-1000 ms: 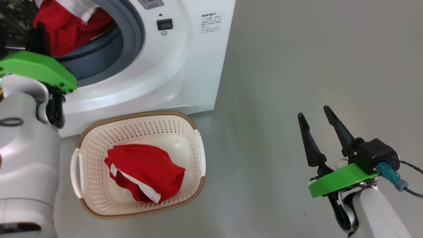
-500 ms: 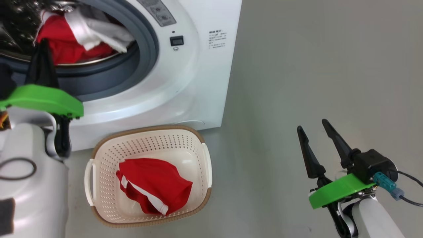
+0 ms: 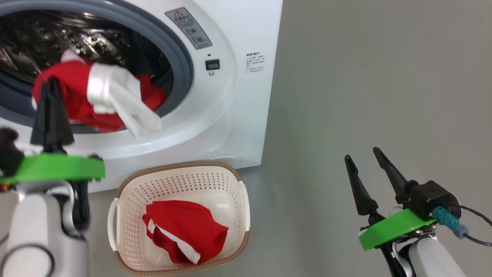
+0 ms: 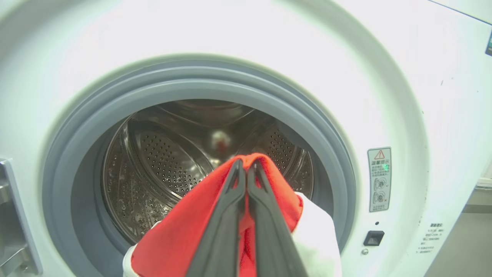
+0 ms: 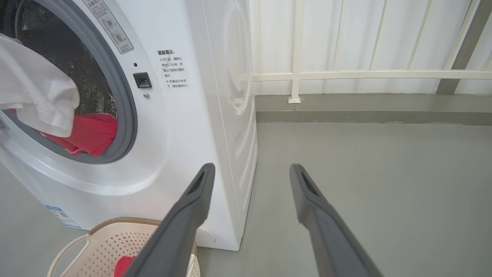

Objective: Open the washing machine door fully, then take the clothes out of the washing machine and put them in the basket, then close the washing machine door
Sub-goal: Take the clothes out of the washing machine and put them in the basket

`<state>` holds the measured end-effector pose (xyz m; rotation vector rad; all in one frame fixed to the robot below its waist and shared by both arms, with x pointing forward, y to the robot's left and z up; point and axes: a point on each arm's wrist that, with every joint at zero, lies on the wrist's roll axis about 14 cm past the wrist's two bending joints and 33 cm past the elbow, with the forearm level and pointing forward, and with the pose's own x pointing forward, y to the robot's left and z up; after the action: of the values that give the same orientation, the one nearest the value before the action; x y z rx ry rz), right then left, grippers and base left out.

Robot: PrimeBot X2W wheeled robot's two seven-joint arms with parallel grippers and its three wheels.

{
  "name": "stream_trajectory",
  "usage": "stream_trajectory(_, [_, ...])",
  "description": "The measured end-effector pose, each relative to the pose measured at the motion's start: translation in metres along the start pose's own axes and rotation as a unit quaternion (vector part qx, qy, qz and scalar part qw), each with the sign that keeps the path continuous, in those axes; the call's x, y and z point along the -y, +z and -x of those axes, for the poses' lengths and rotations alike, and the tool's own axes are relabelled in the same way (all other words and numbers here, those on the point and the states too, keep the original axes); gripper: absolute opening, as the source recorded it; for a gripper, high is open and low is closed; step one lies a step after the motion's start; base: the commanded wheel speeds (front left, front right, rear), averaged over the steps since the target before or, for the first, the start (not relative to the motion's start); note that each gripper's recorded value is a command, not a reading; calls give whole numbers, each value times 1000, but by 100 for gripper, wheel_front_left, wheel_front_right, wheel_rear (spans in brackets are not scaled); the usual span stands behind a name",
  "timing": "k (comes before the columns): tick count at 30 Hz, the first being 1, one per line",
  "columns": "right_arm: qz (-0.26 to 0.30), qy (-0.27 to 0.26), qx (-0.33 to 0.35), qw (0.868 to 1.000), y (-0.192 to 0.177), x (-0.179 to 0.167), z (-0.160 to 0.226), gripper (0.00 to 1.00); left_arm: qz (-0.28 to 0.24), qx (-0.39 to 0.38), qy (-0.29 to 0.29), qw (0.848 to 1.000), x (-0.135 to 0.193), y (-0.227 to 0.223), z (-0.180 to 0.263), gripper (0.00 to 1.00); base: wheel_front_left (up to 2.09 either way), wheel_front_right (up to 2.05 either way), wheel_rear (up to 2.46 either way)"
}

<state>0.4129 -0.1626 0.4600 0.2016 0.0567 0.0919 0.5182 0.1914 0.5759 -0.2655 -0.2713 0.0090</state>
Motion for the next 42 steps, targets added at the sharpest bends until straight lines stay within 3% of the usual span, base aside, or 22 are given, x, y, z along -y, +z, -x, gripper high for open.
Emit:
stream_trajectory(10, [-9, 4, -1, 1000, 0, -5, 10, 100, -18, 47, -21, 999, 20, 37, 44, 0, 0, 0, 0])
stream_trajectory(16, [-23, 4, -2, 1000, -2, -7, 8, 100, -30, 31, -30, 999, 31, 38, 61, 0, 0, 0, 0])
stream_trajectory(30, [-26, -1, -33, 999, -25, -3, 1, 100, -1, -141, 28, 990, -3, -84, 90, 0, 0, 0, 0])
stream_trajectory(36, [-24, -8, -40, 999, -31, 3, -7, 100, 2, -234, 31, 972, -5, -145, 99, 0, 0, 0, 0])
stream_trajectory(42, [-23, -9, -49, 999, -39, 6, -13, 100, 16, -354, 45, 934, -10, -209, 120, 0, 0, 0, 0])
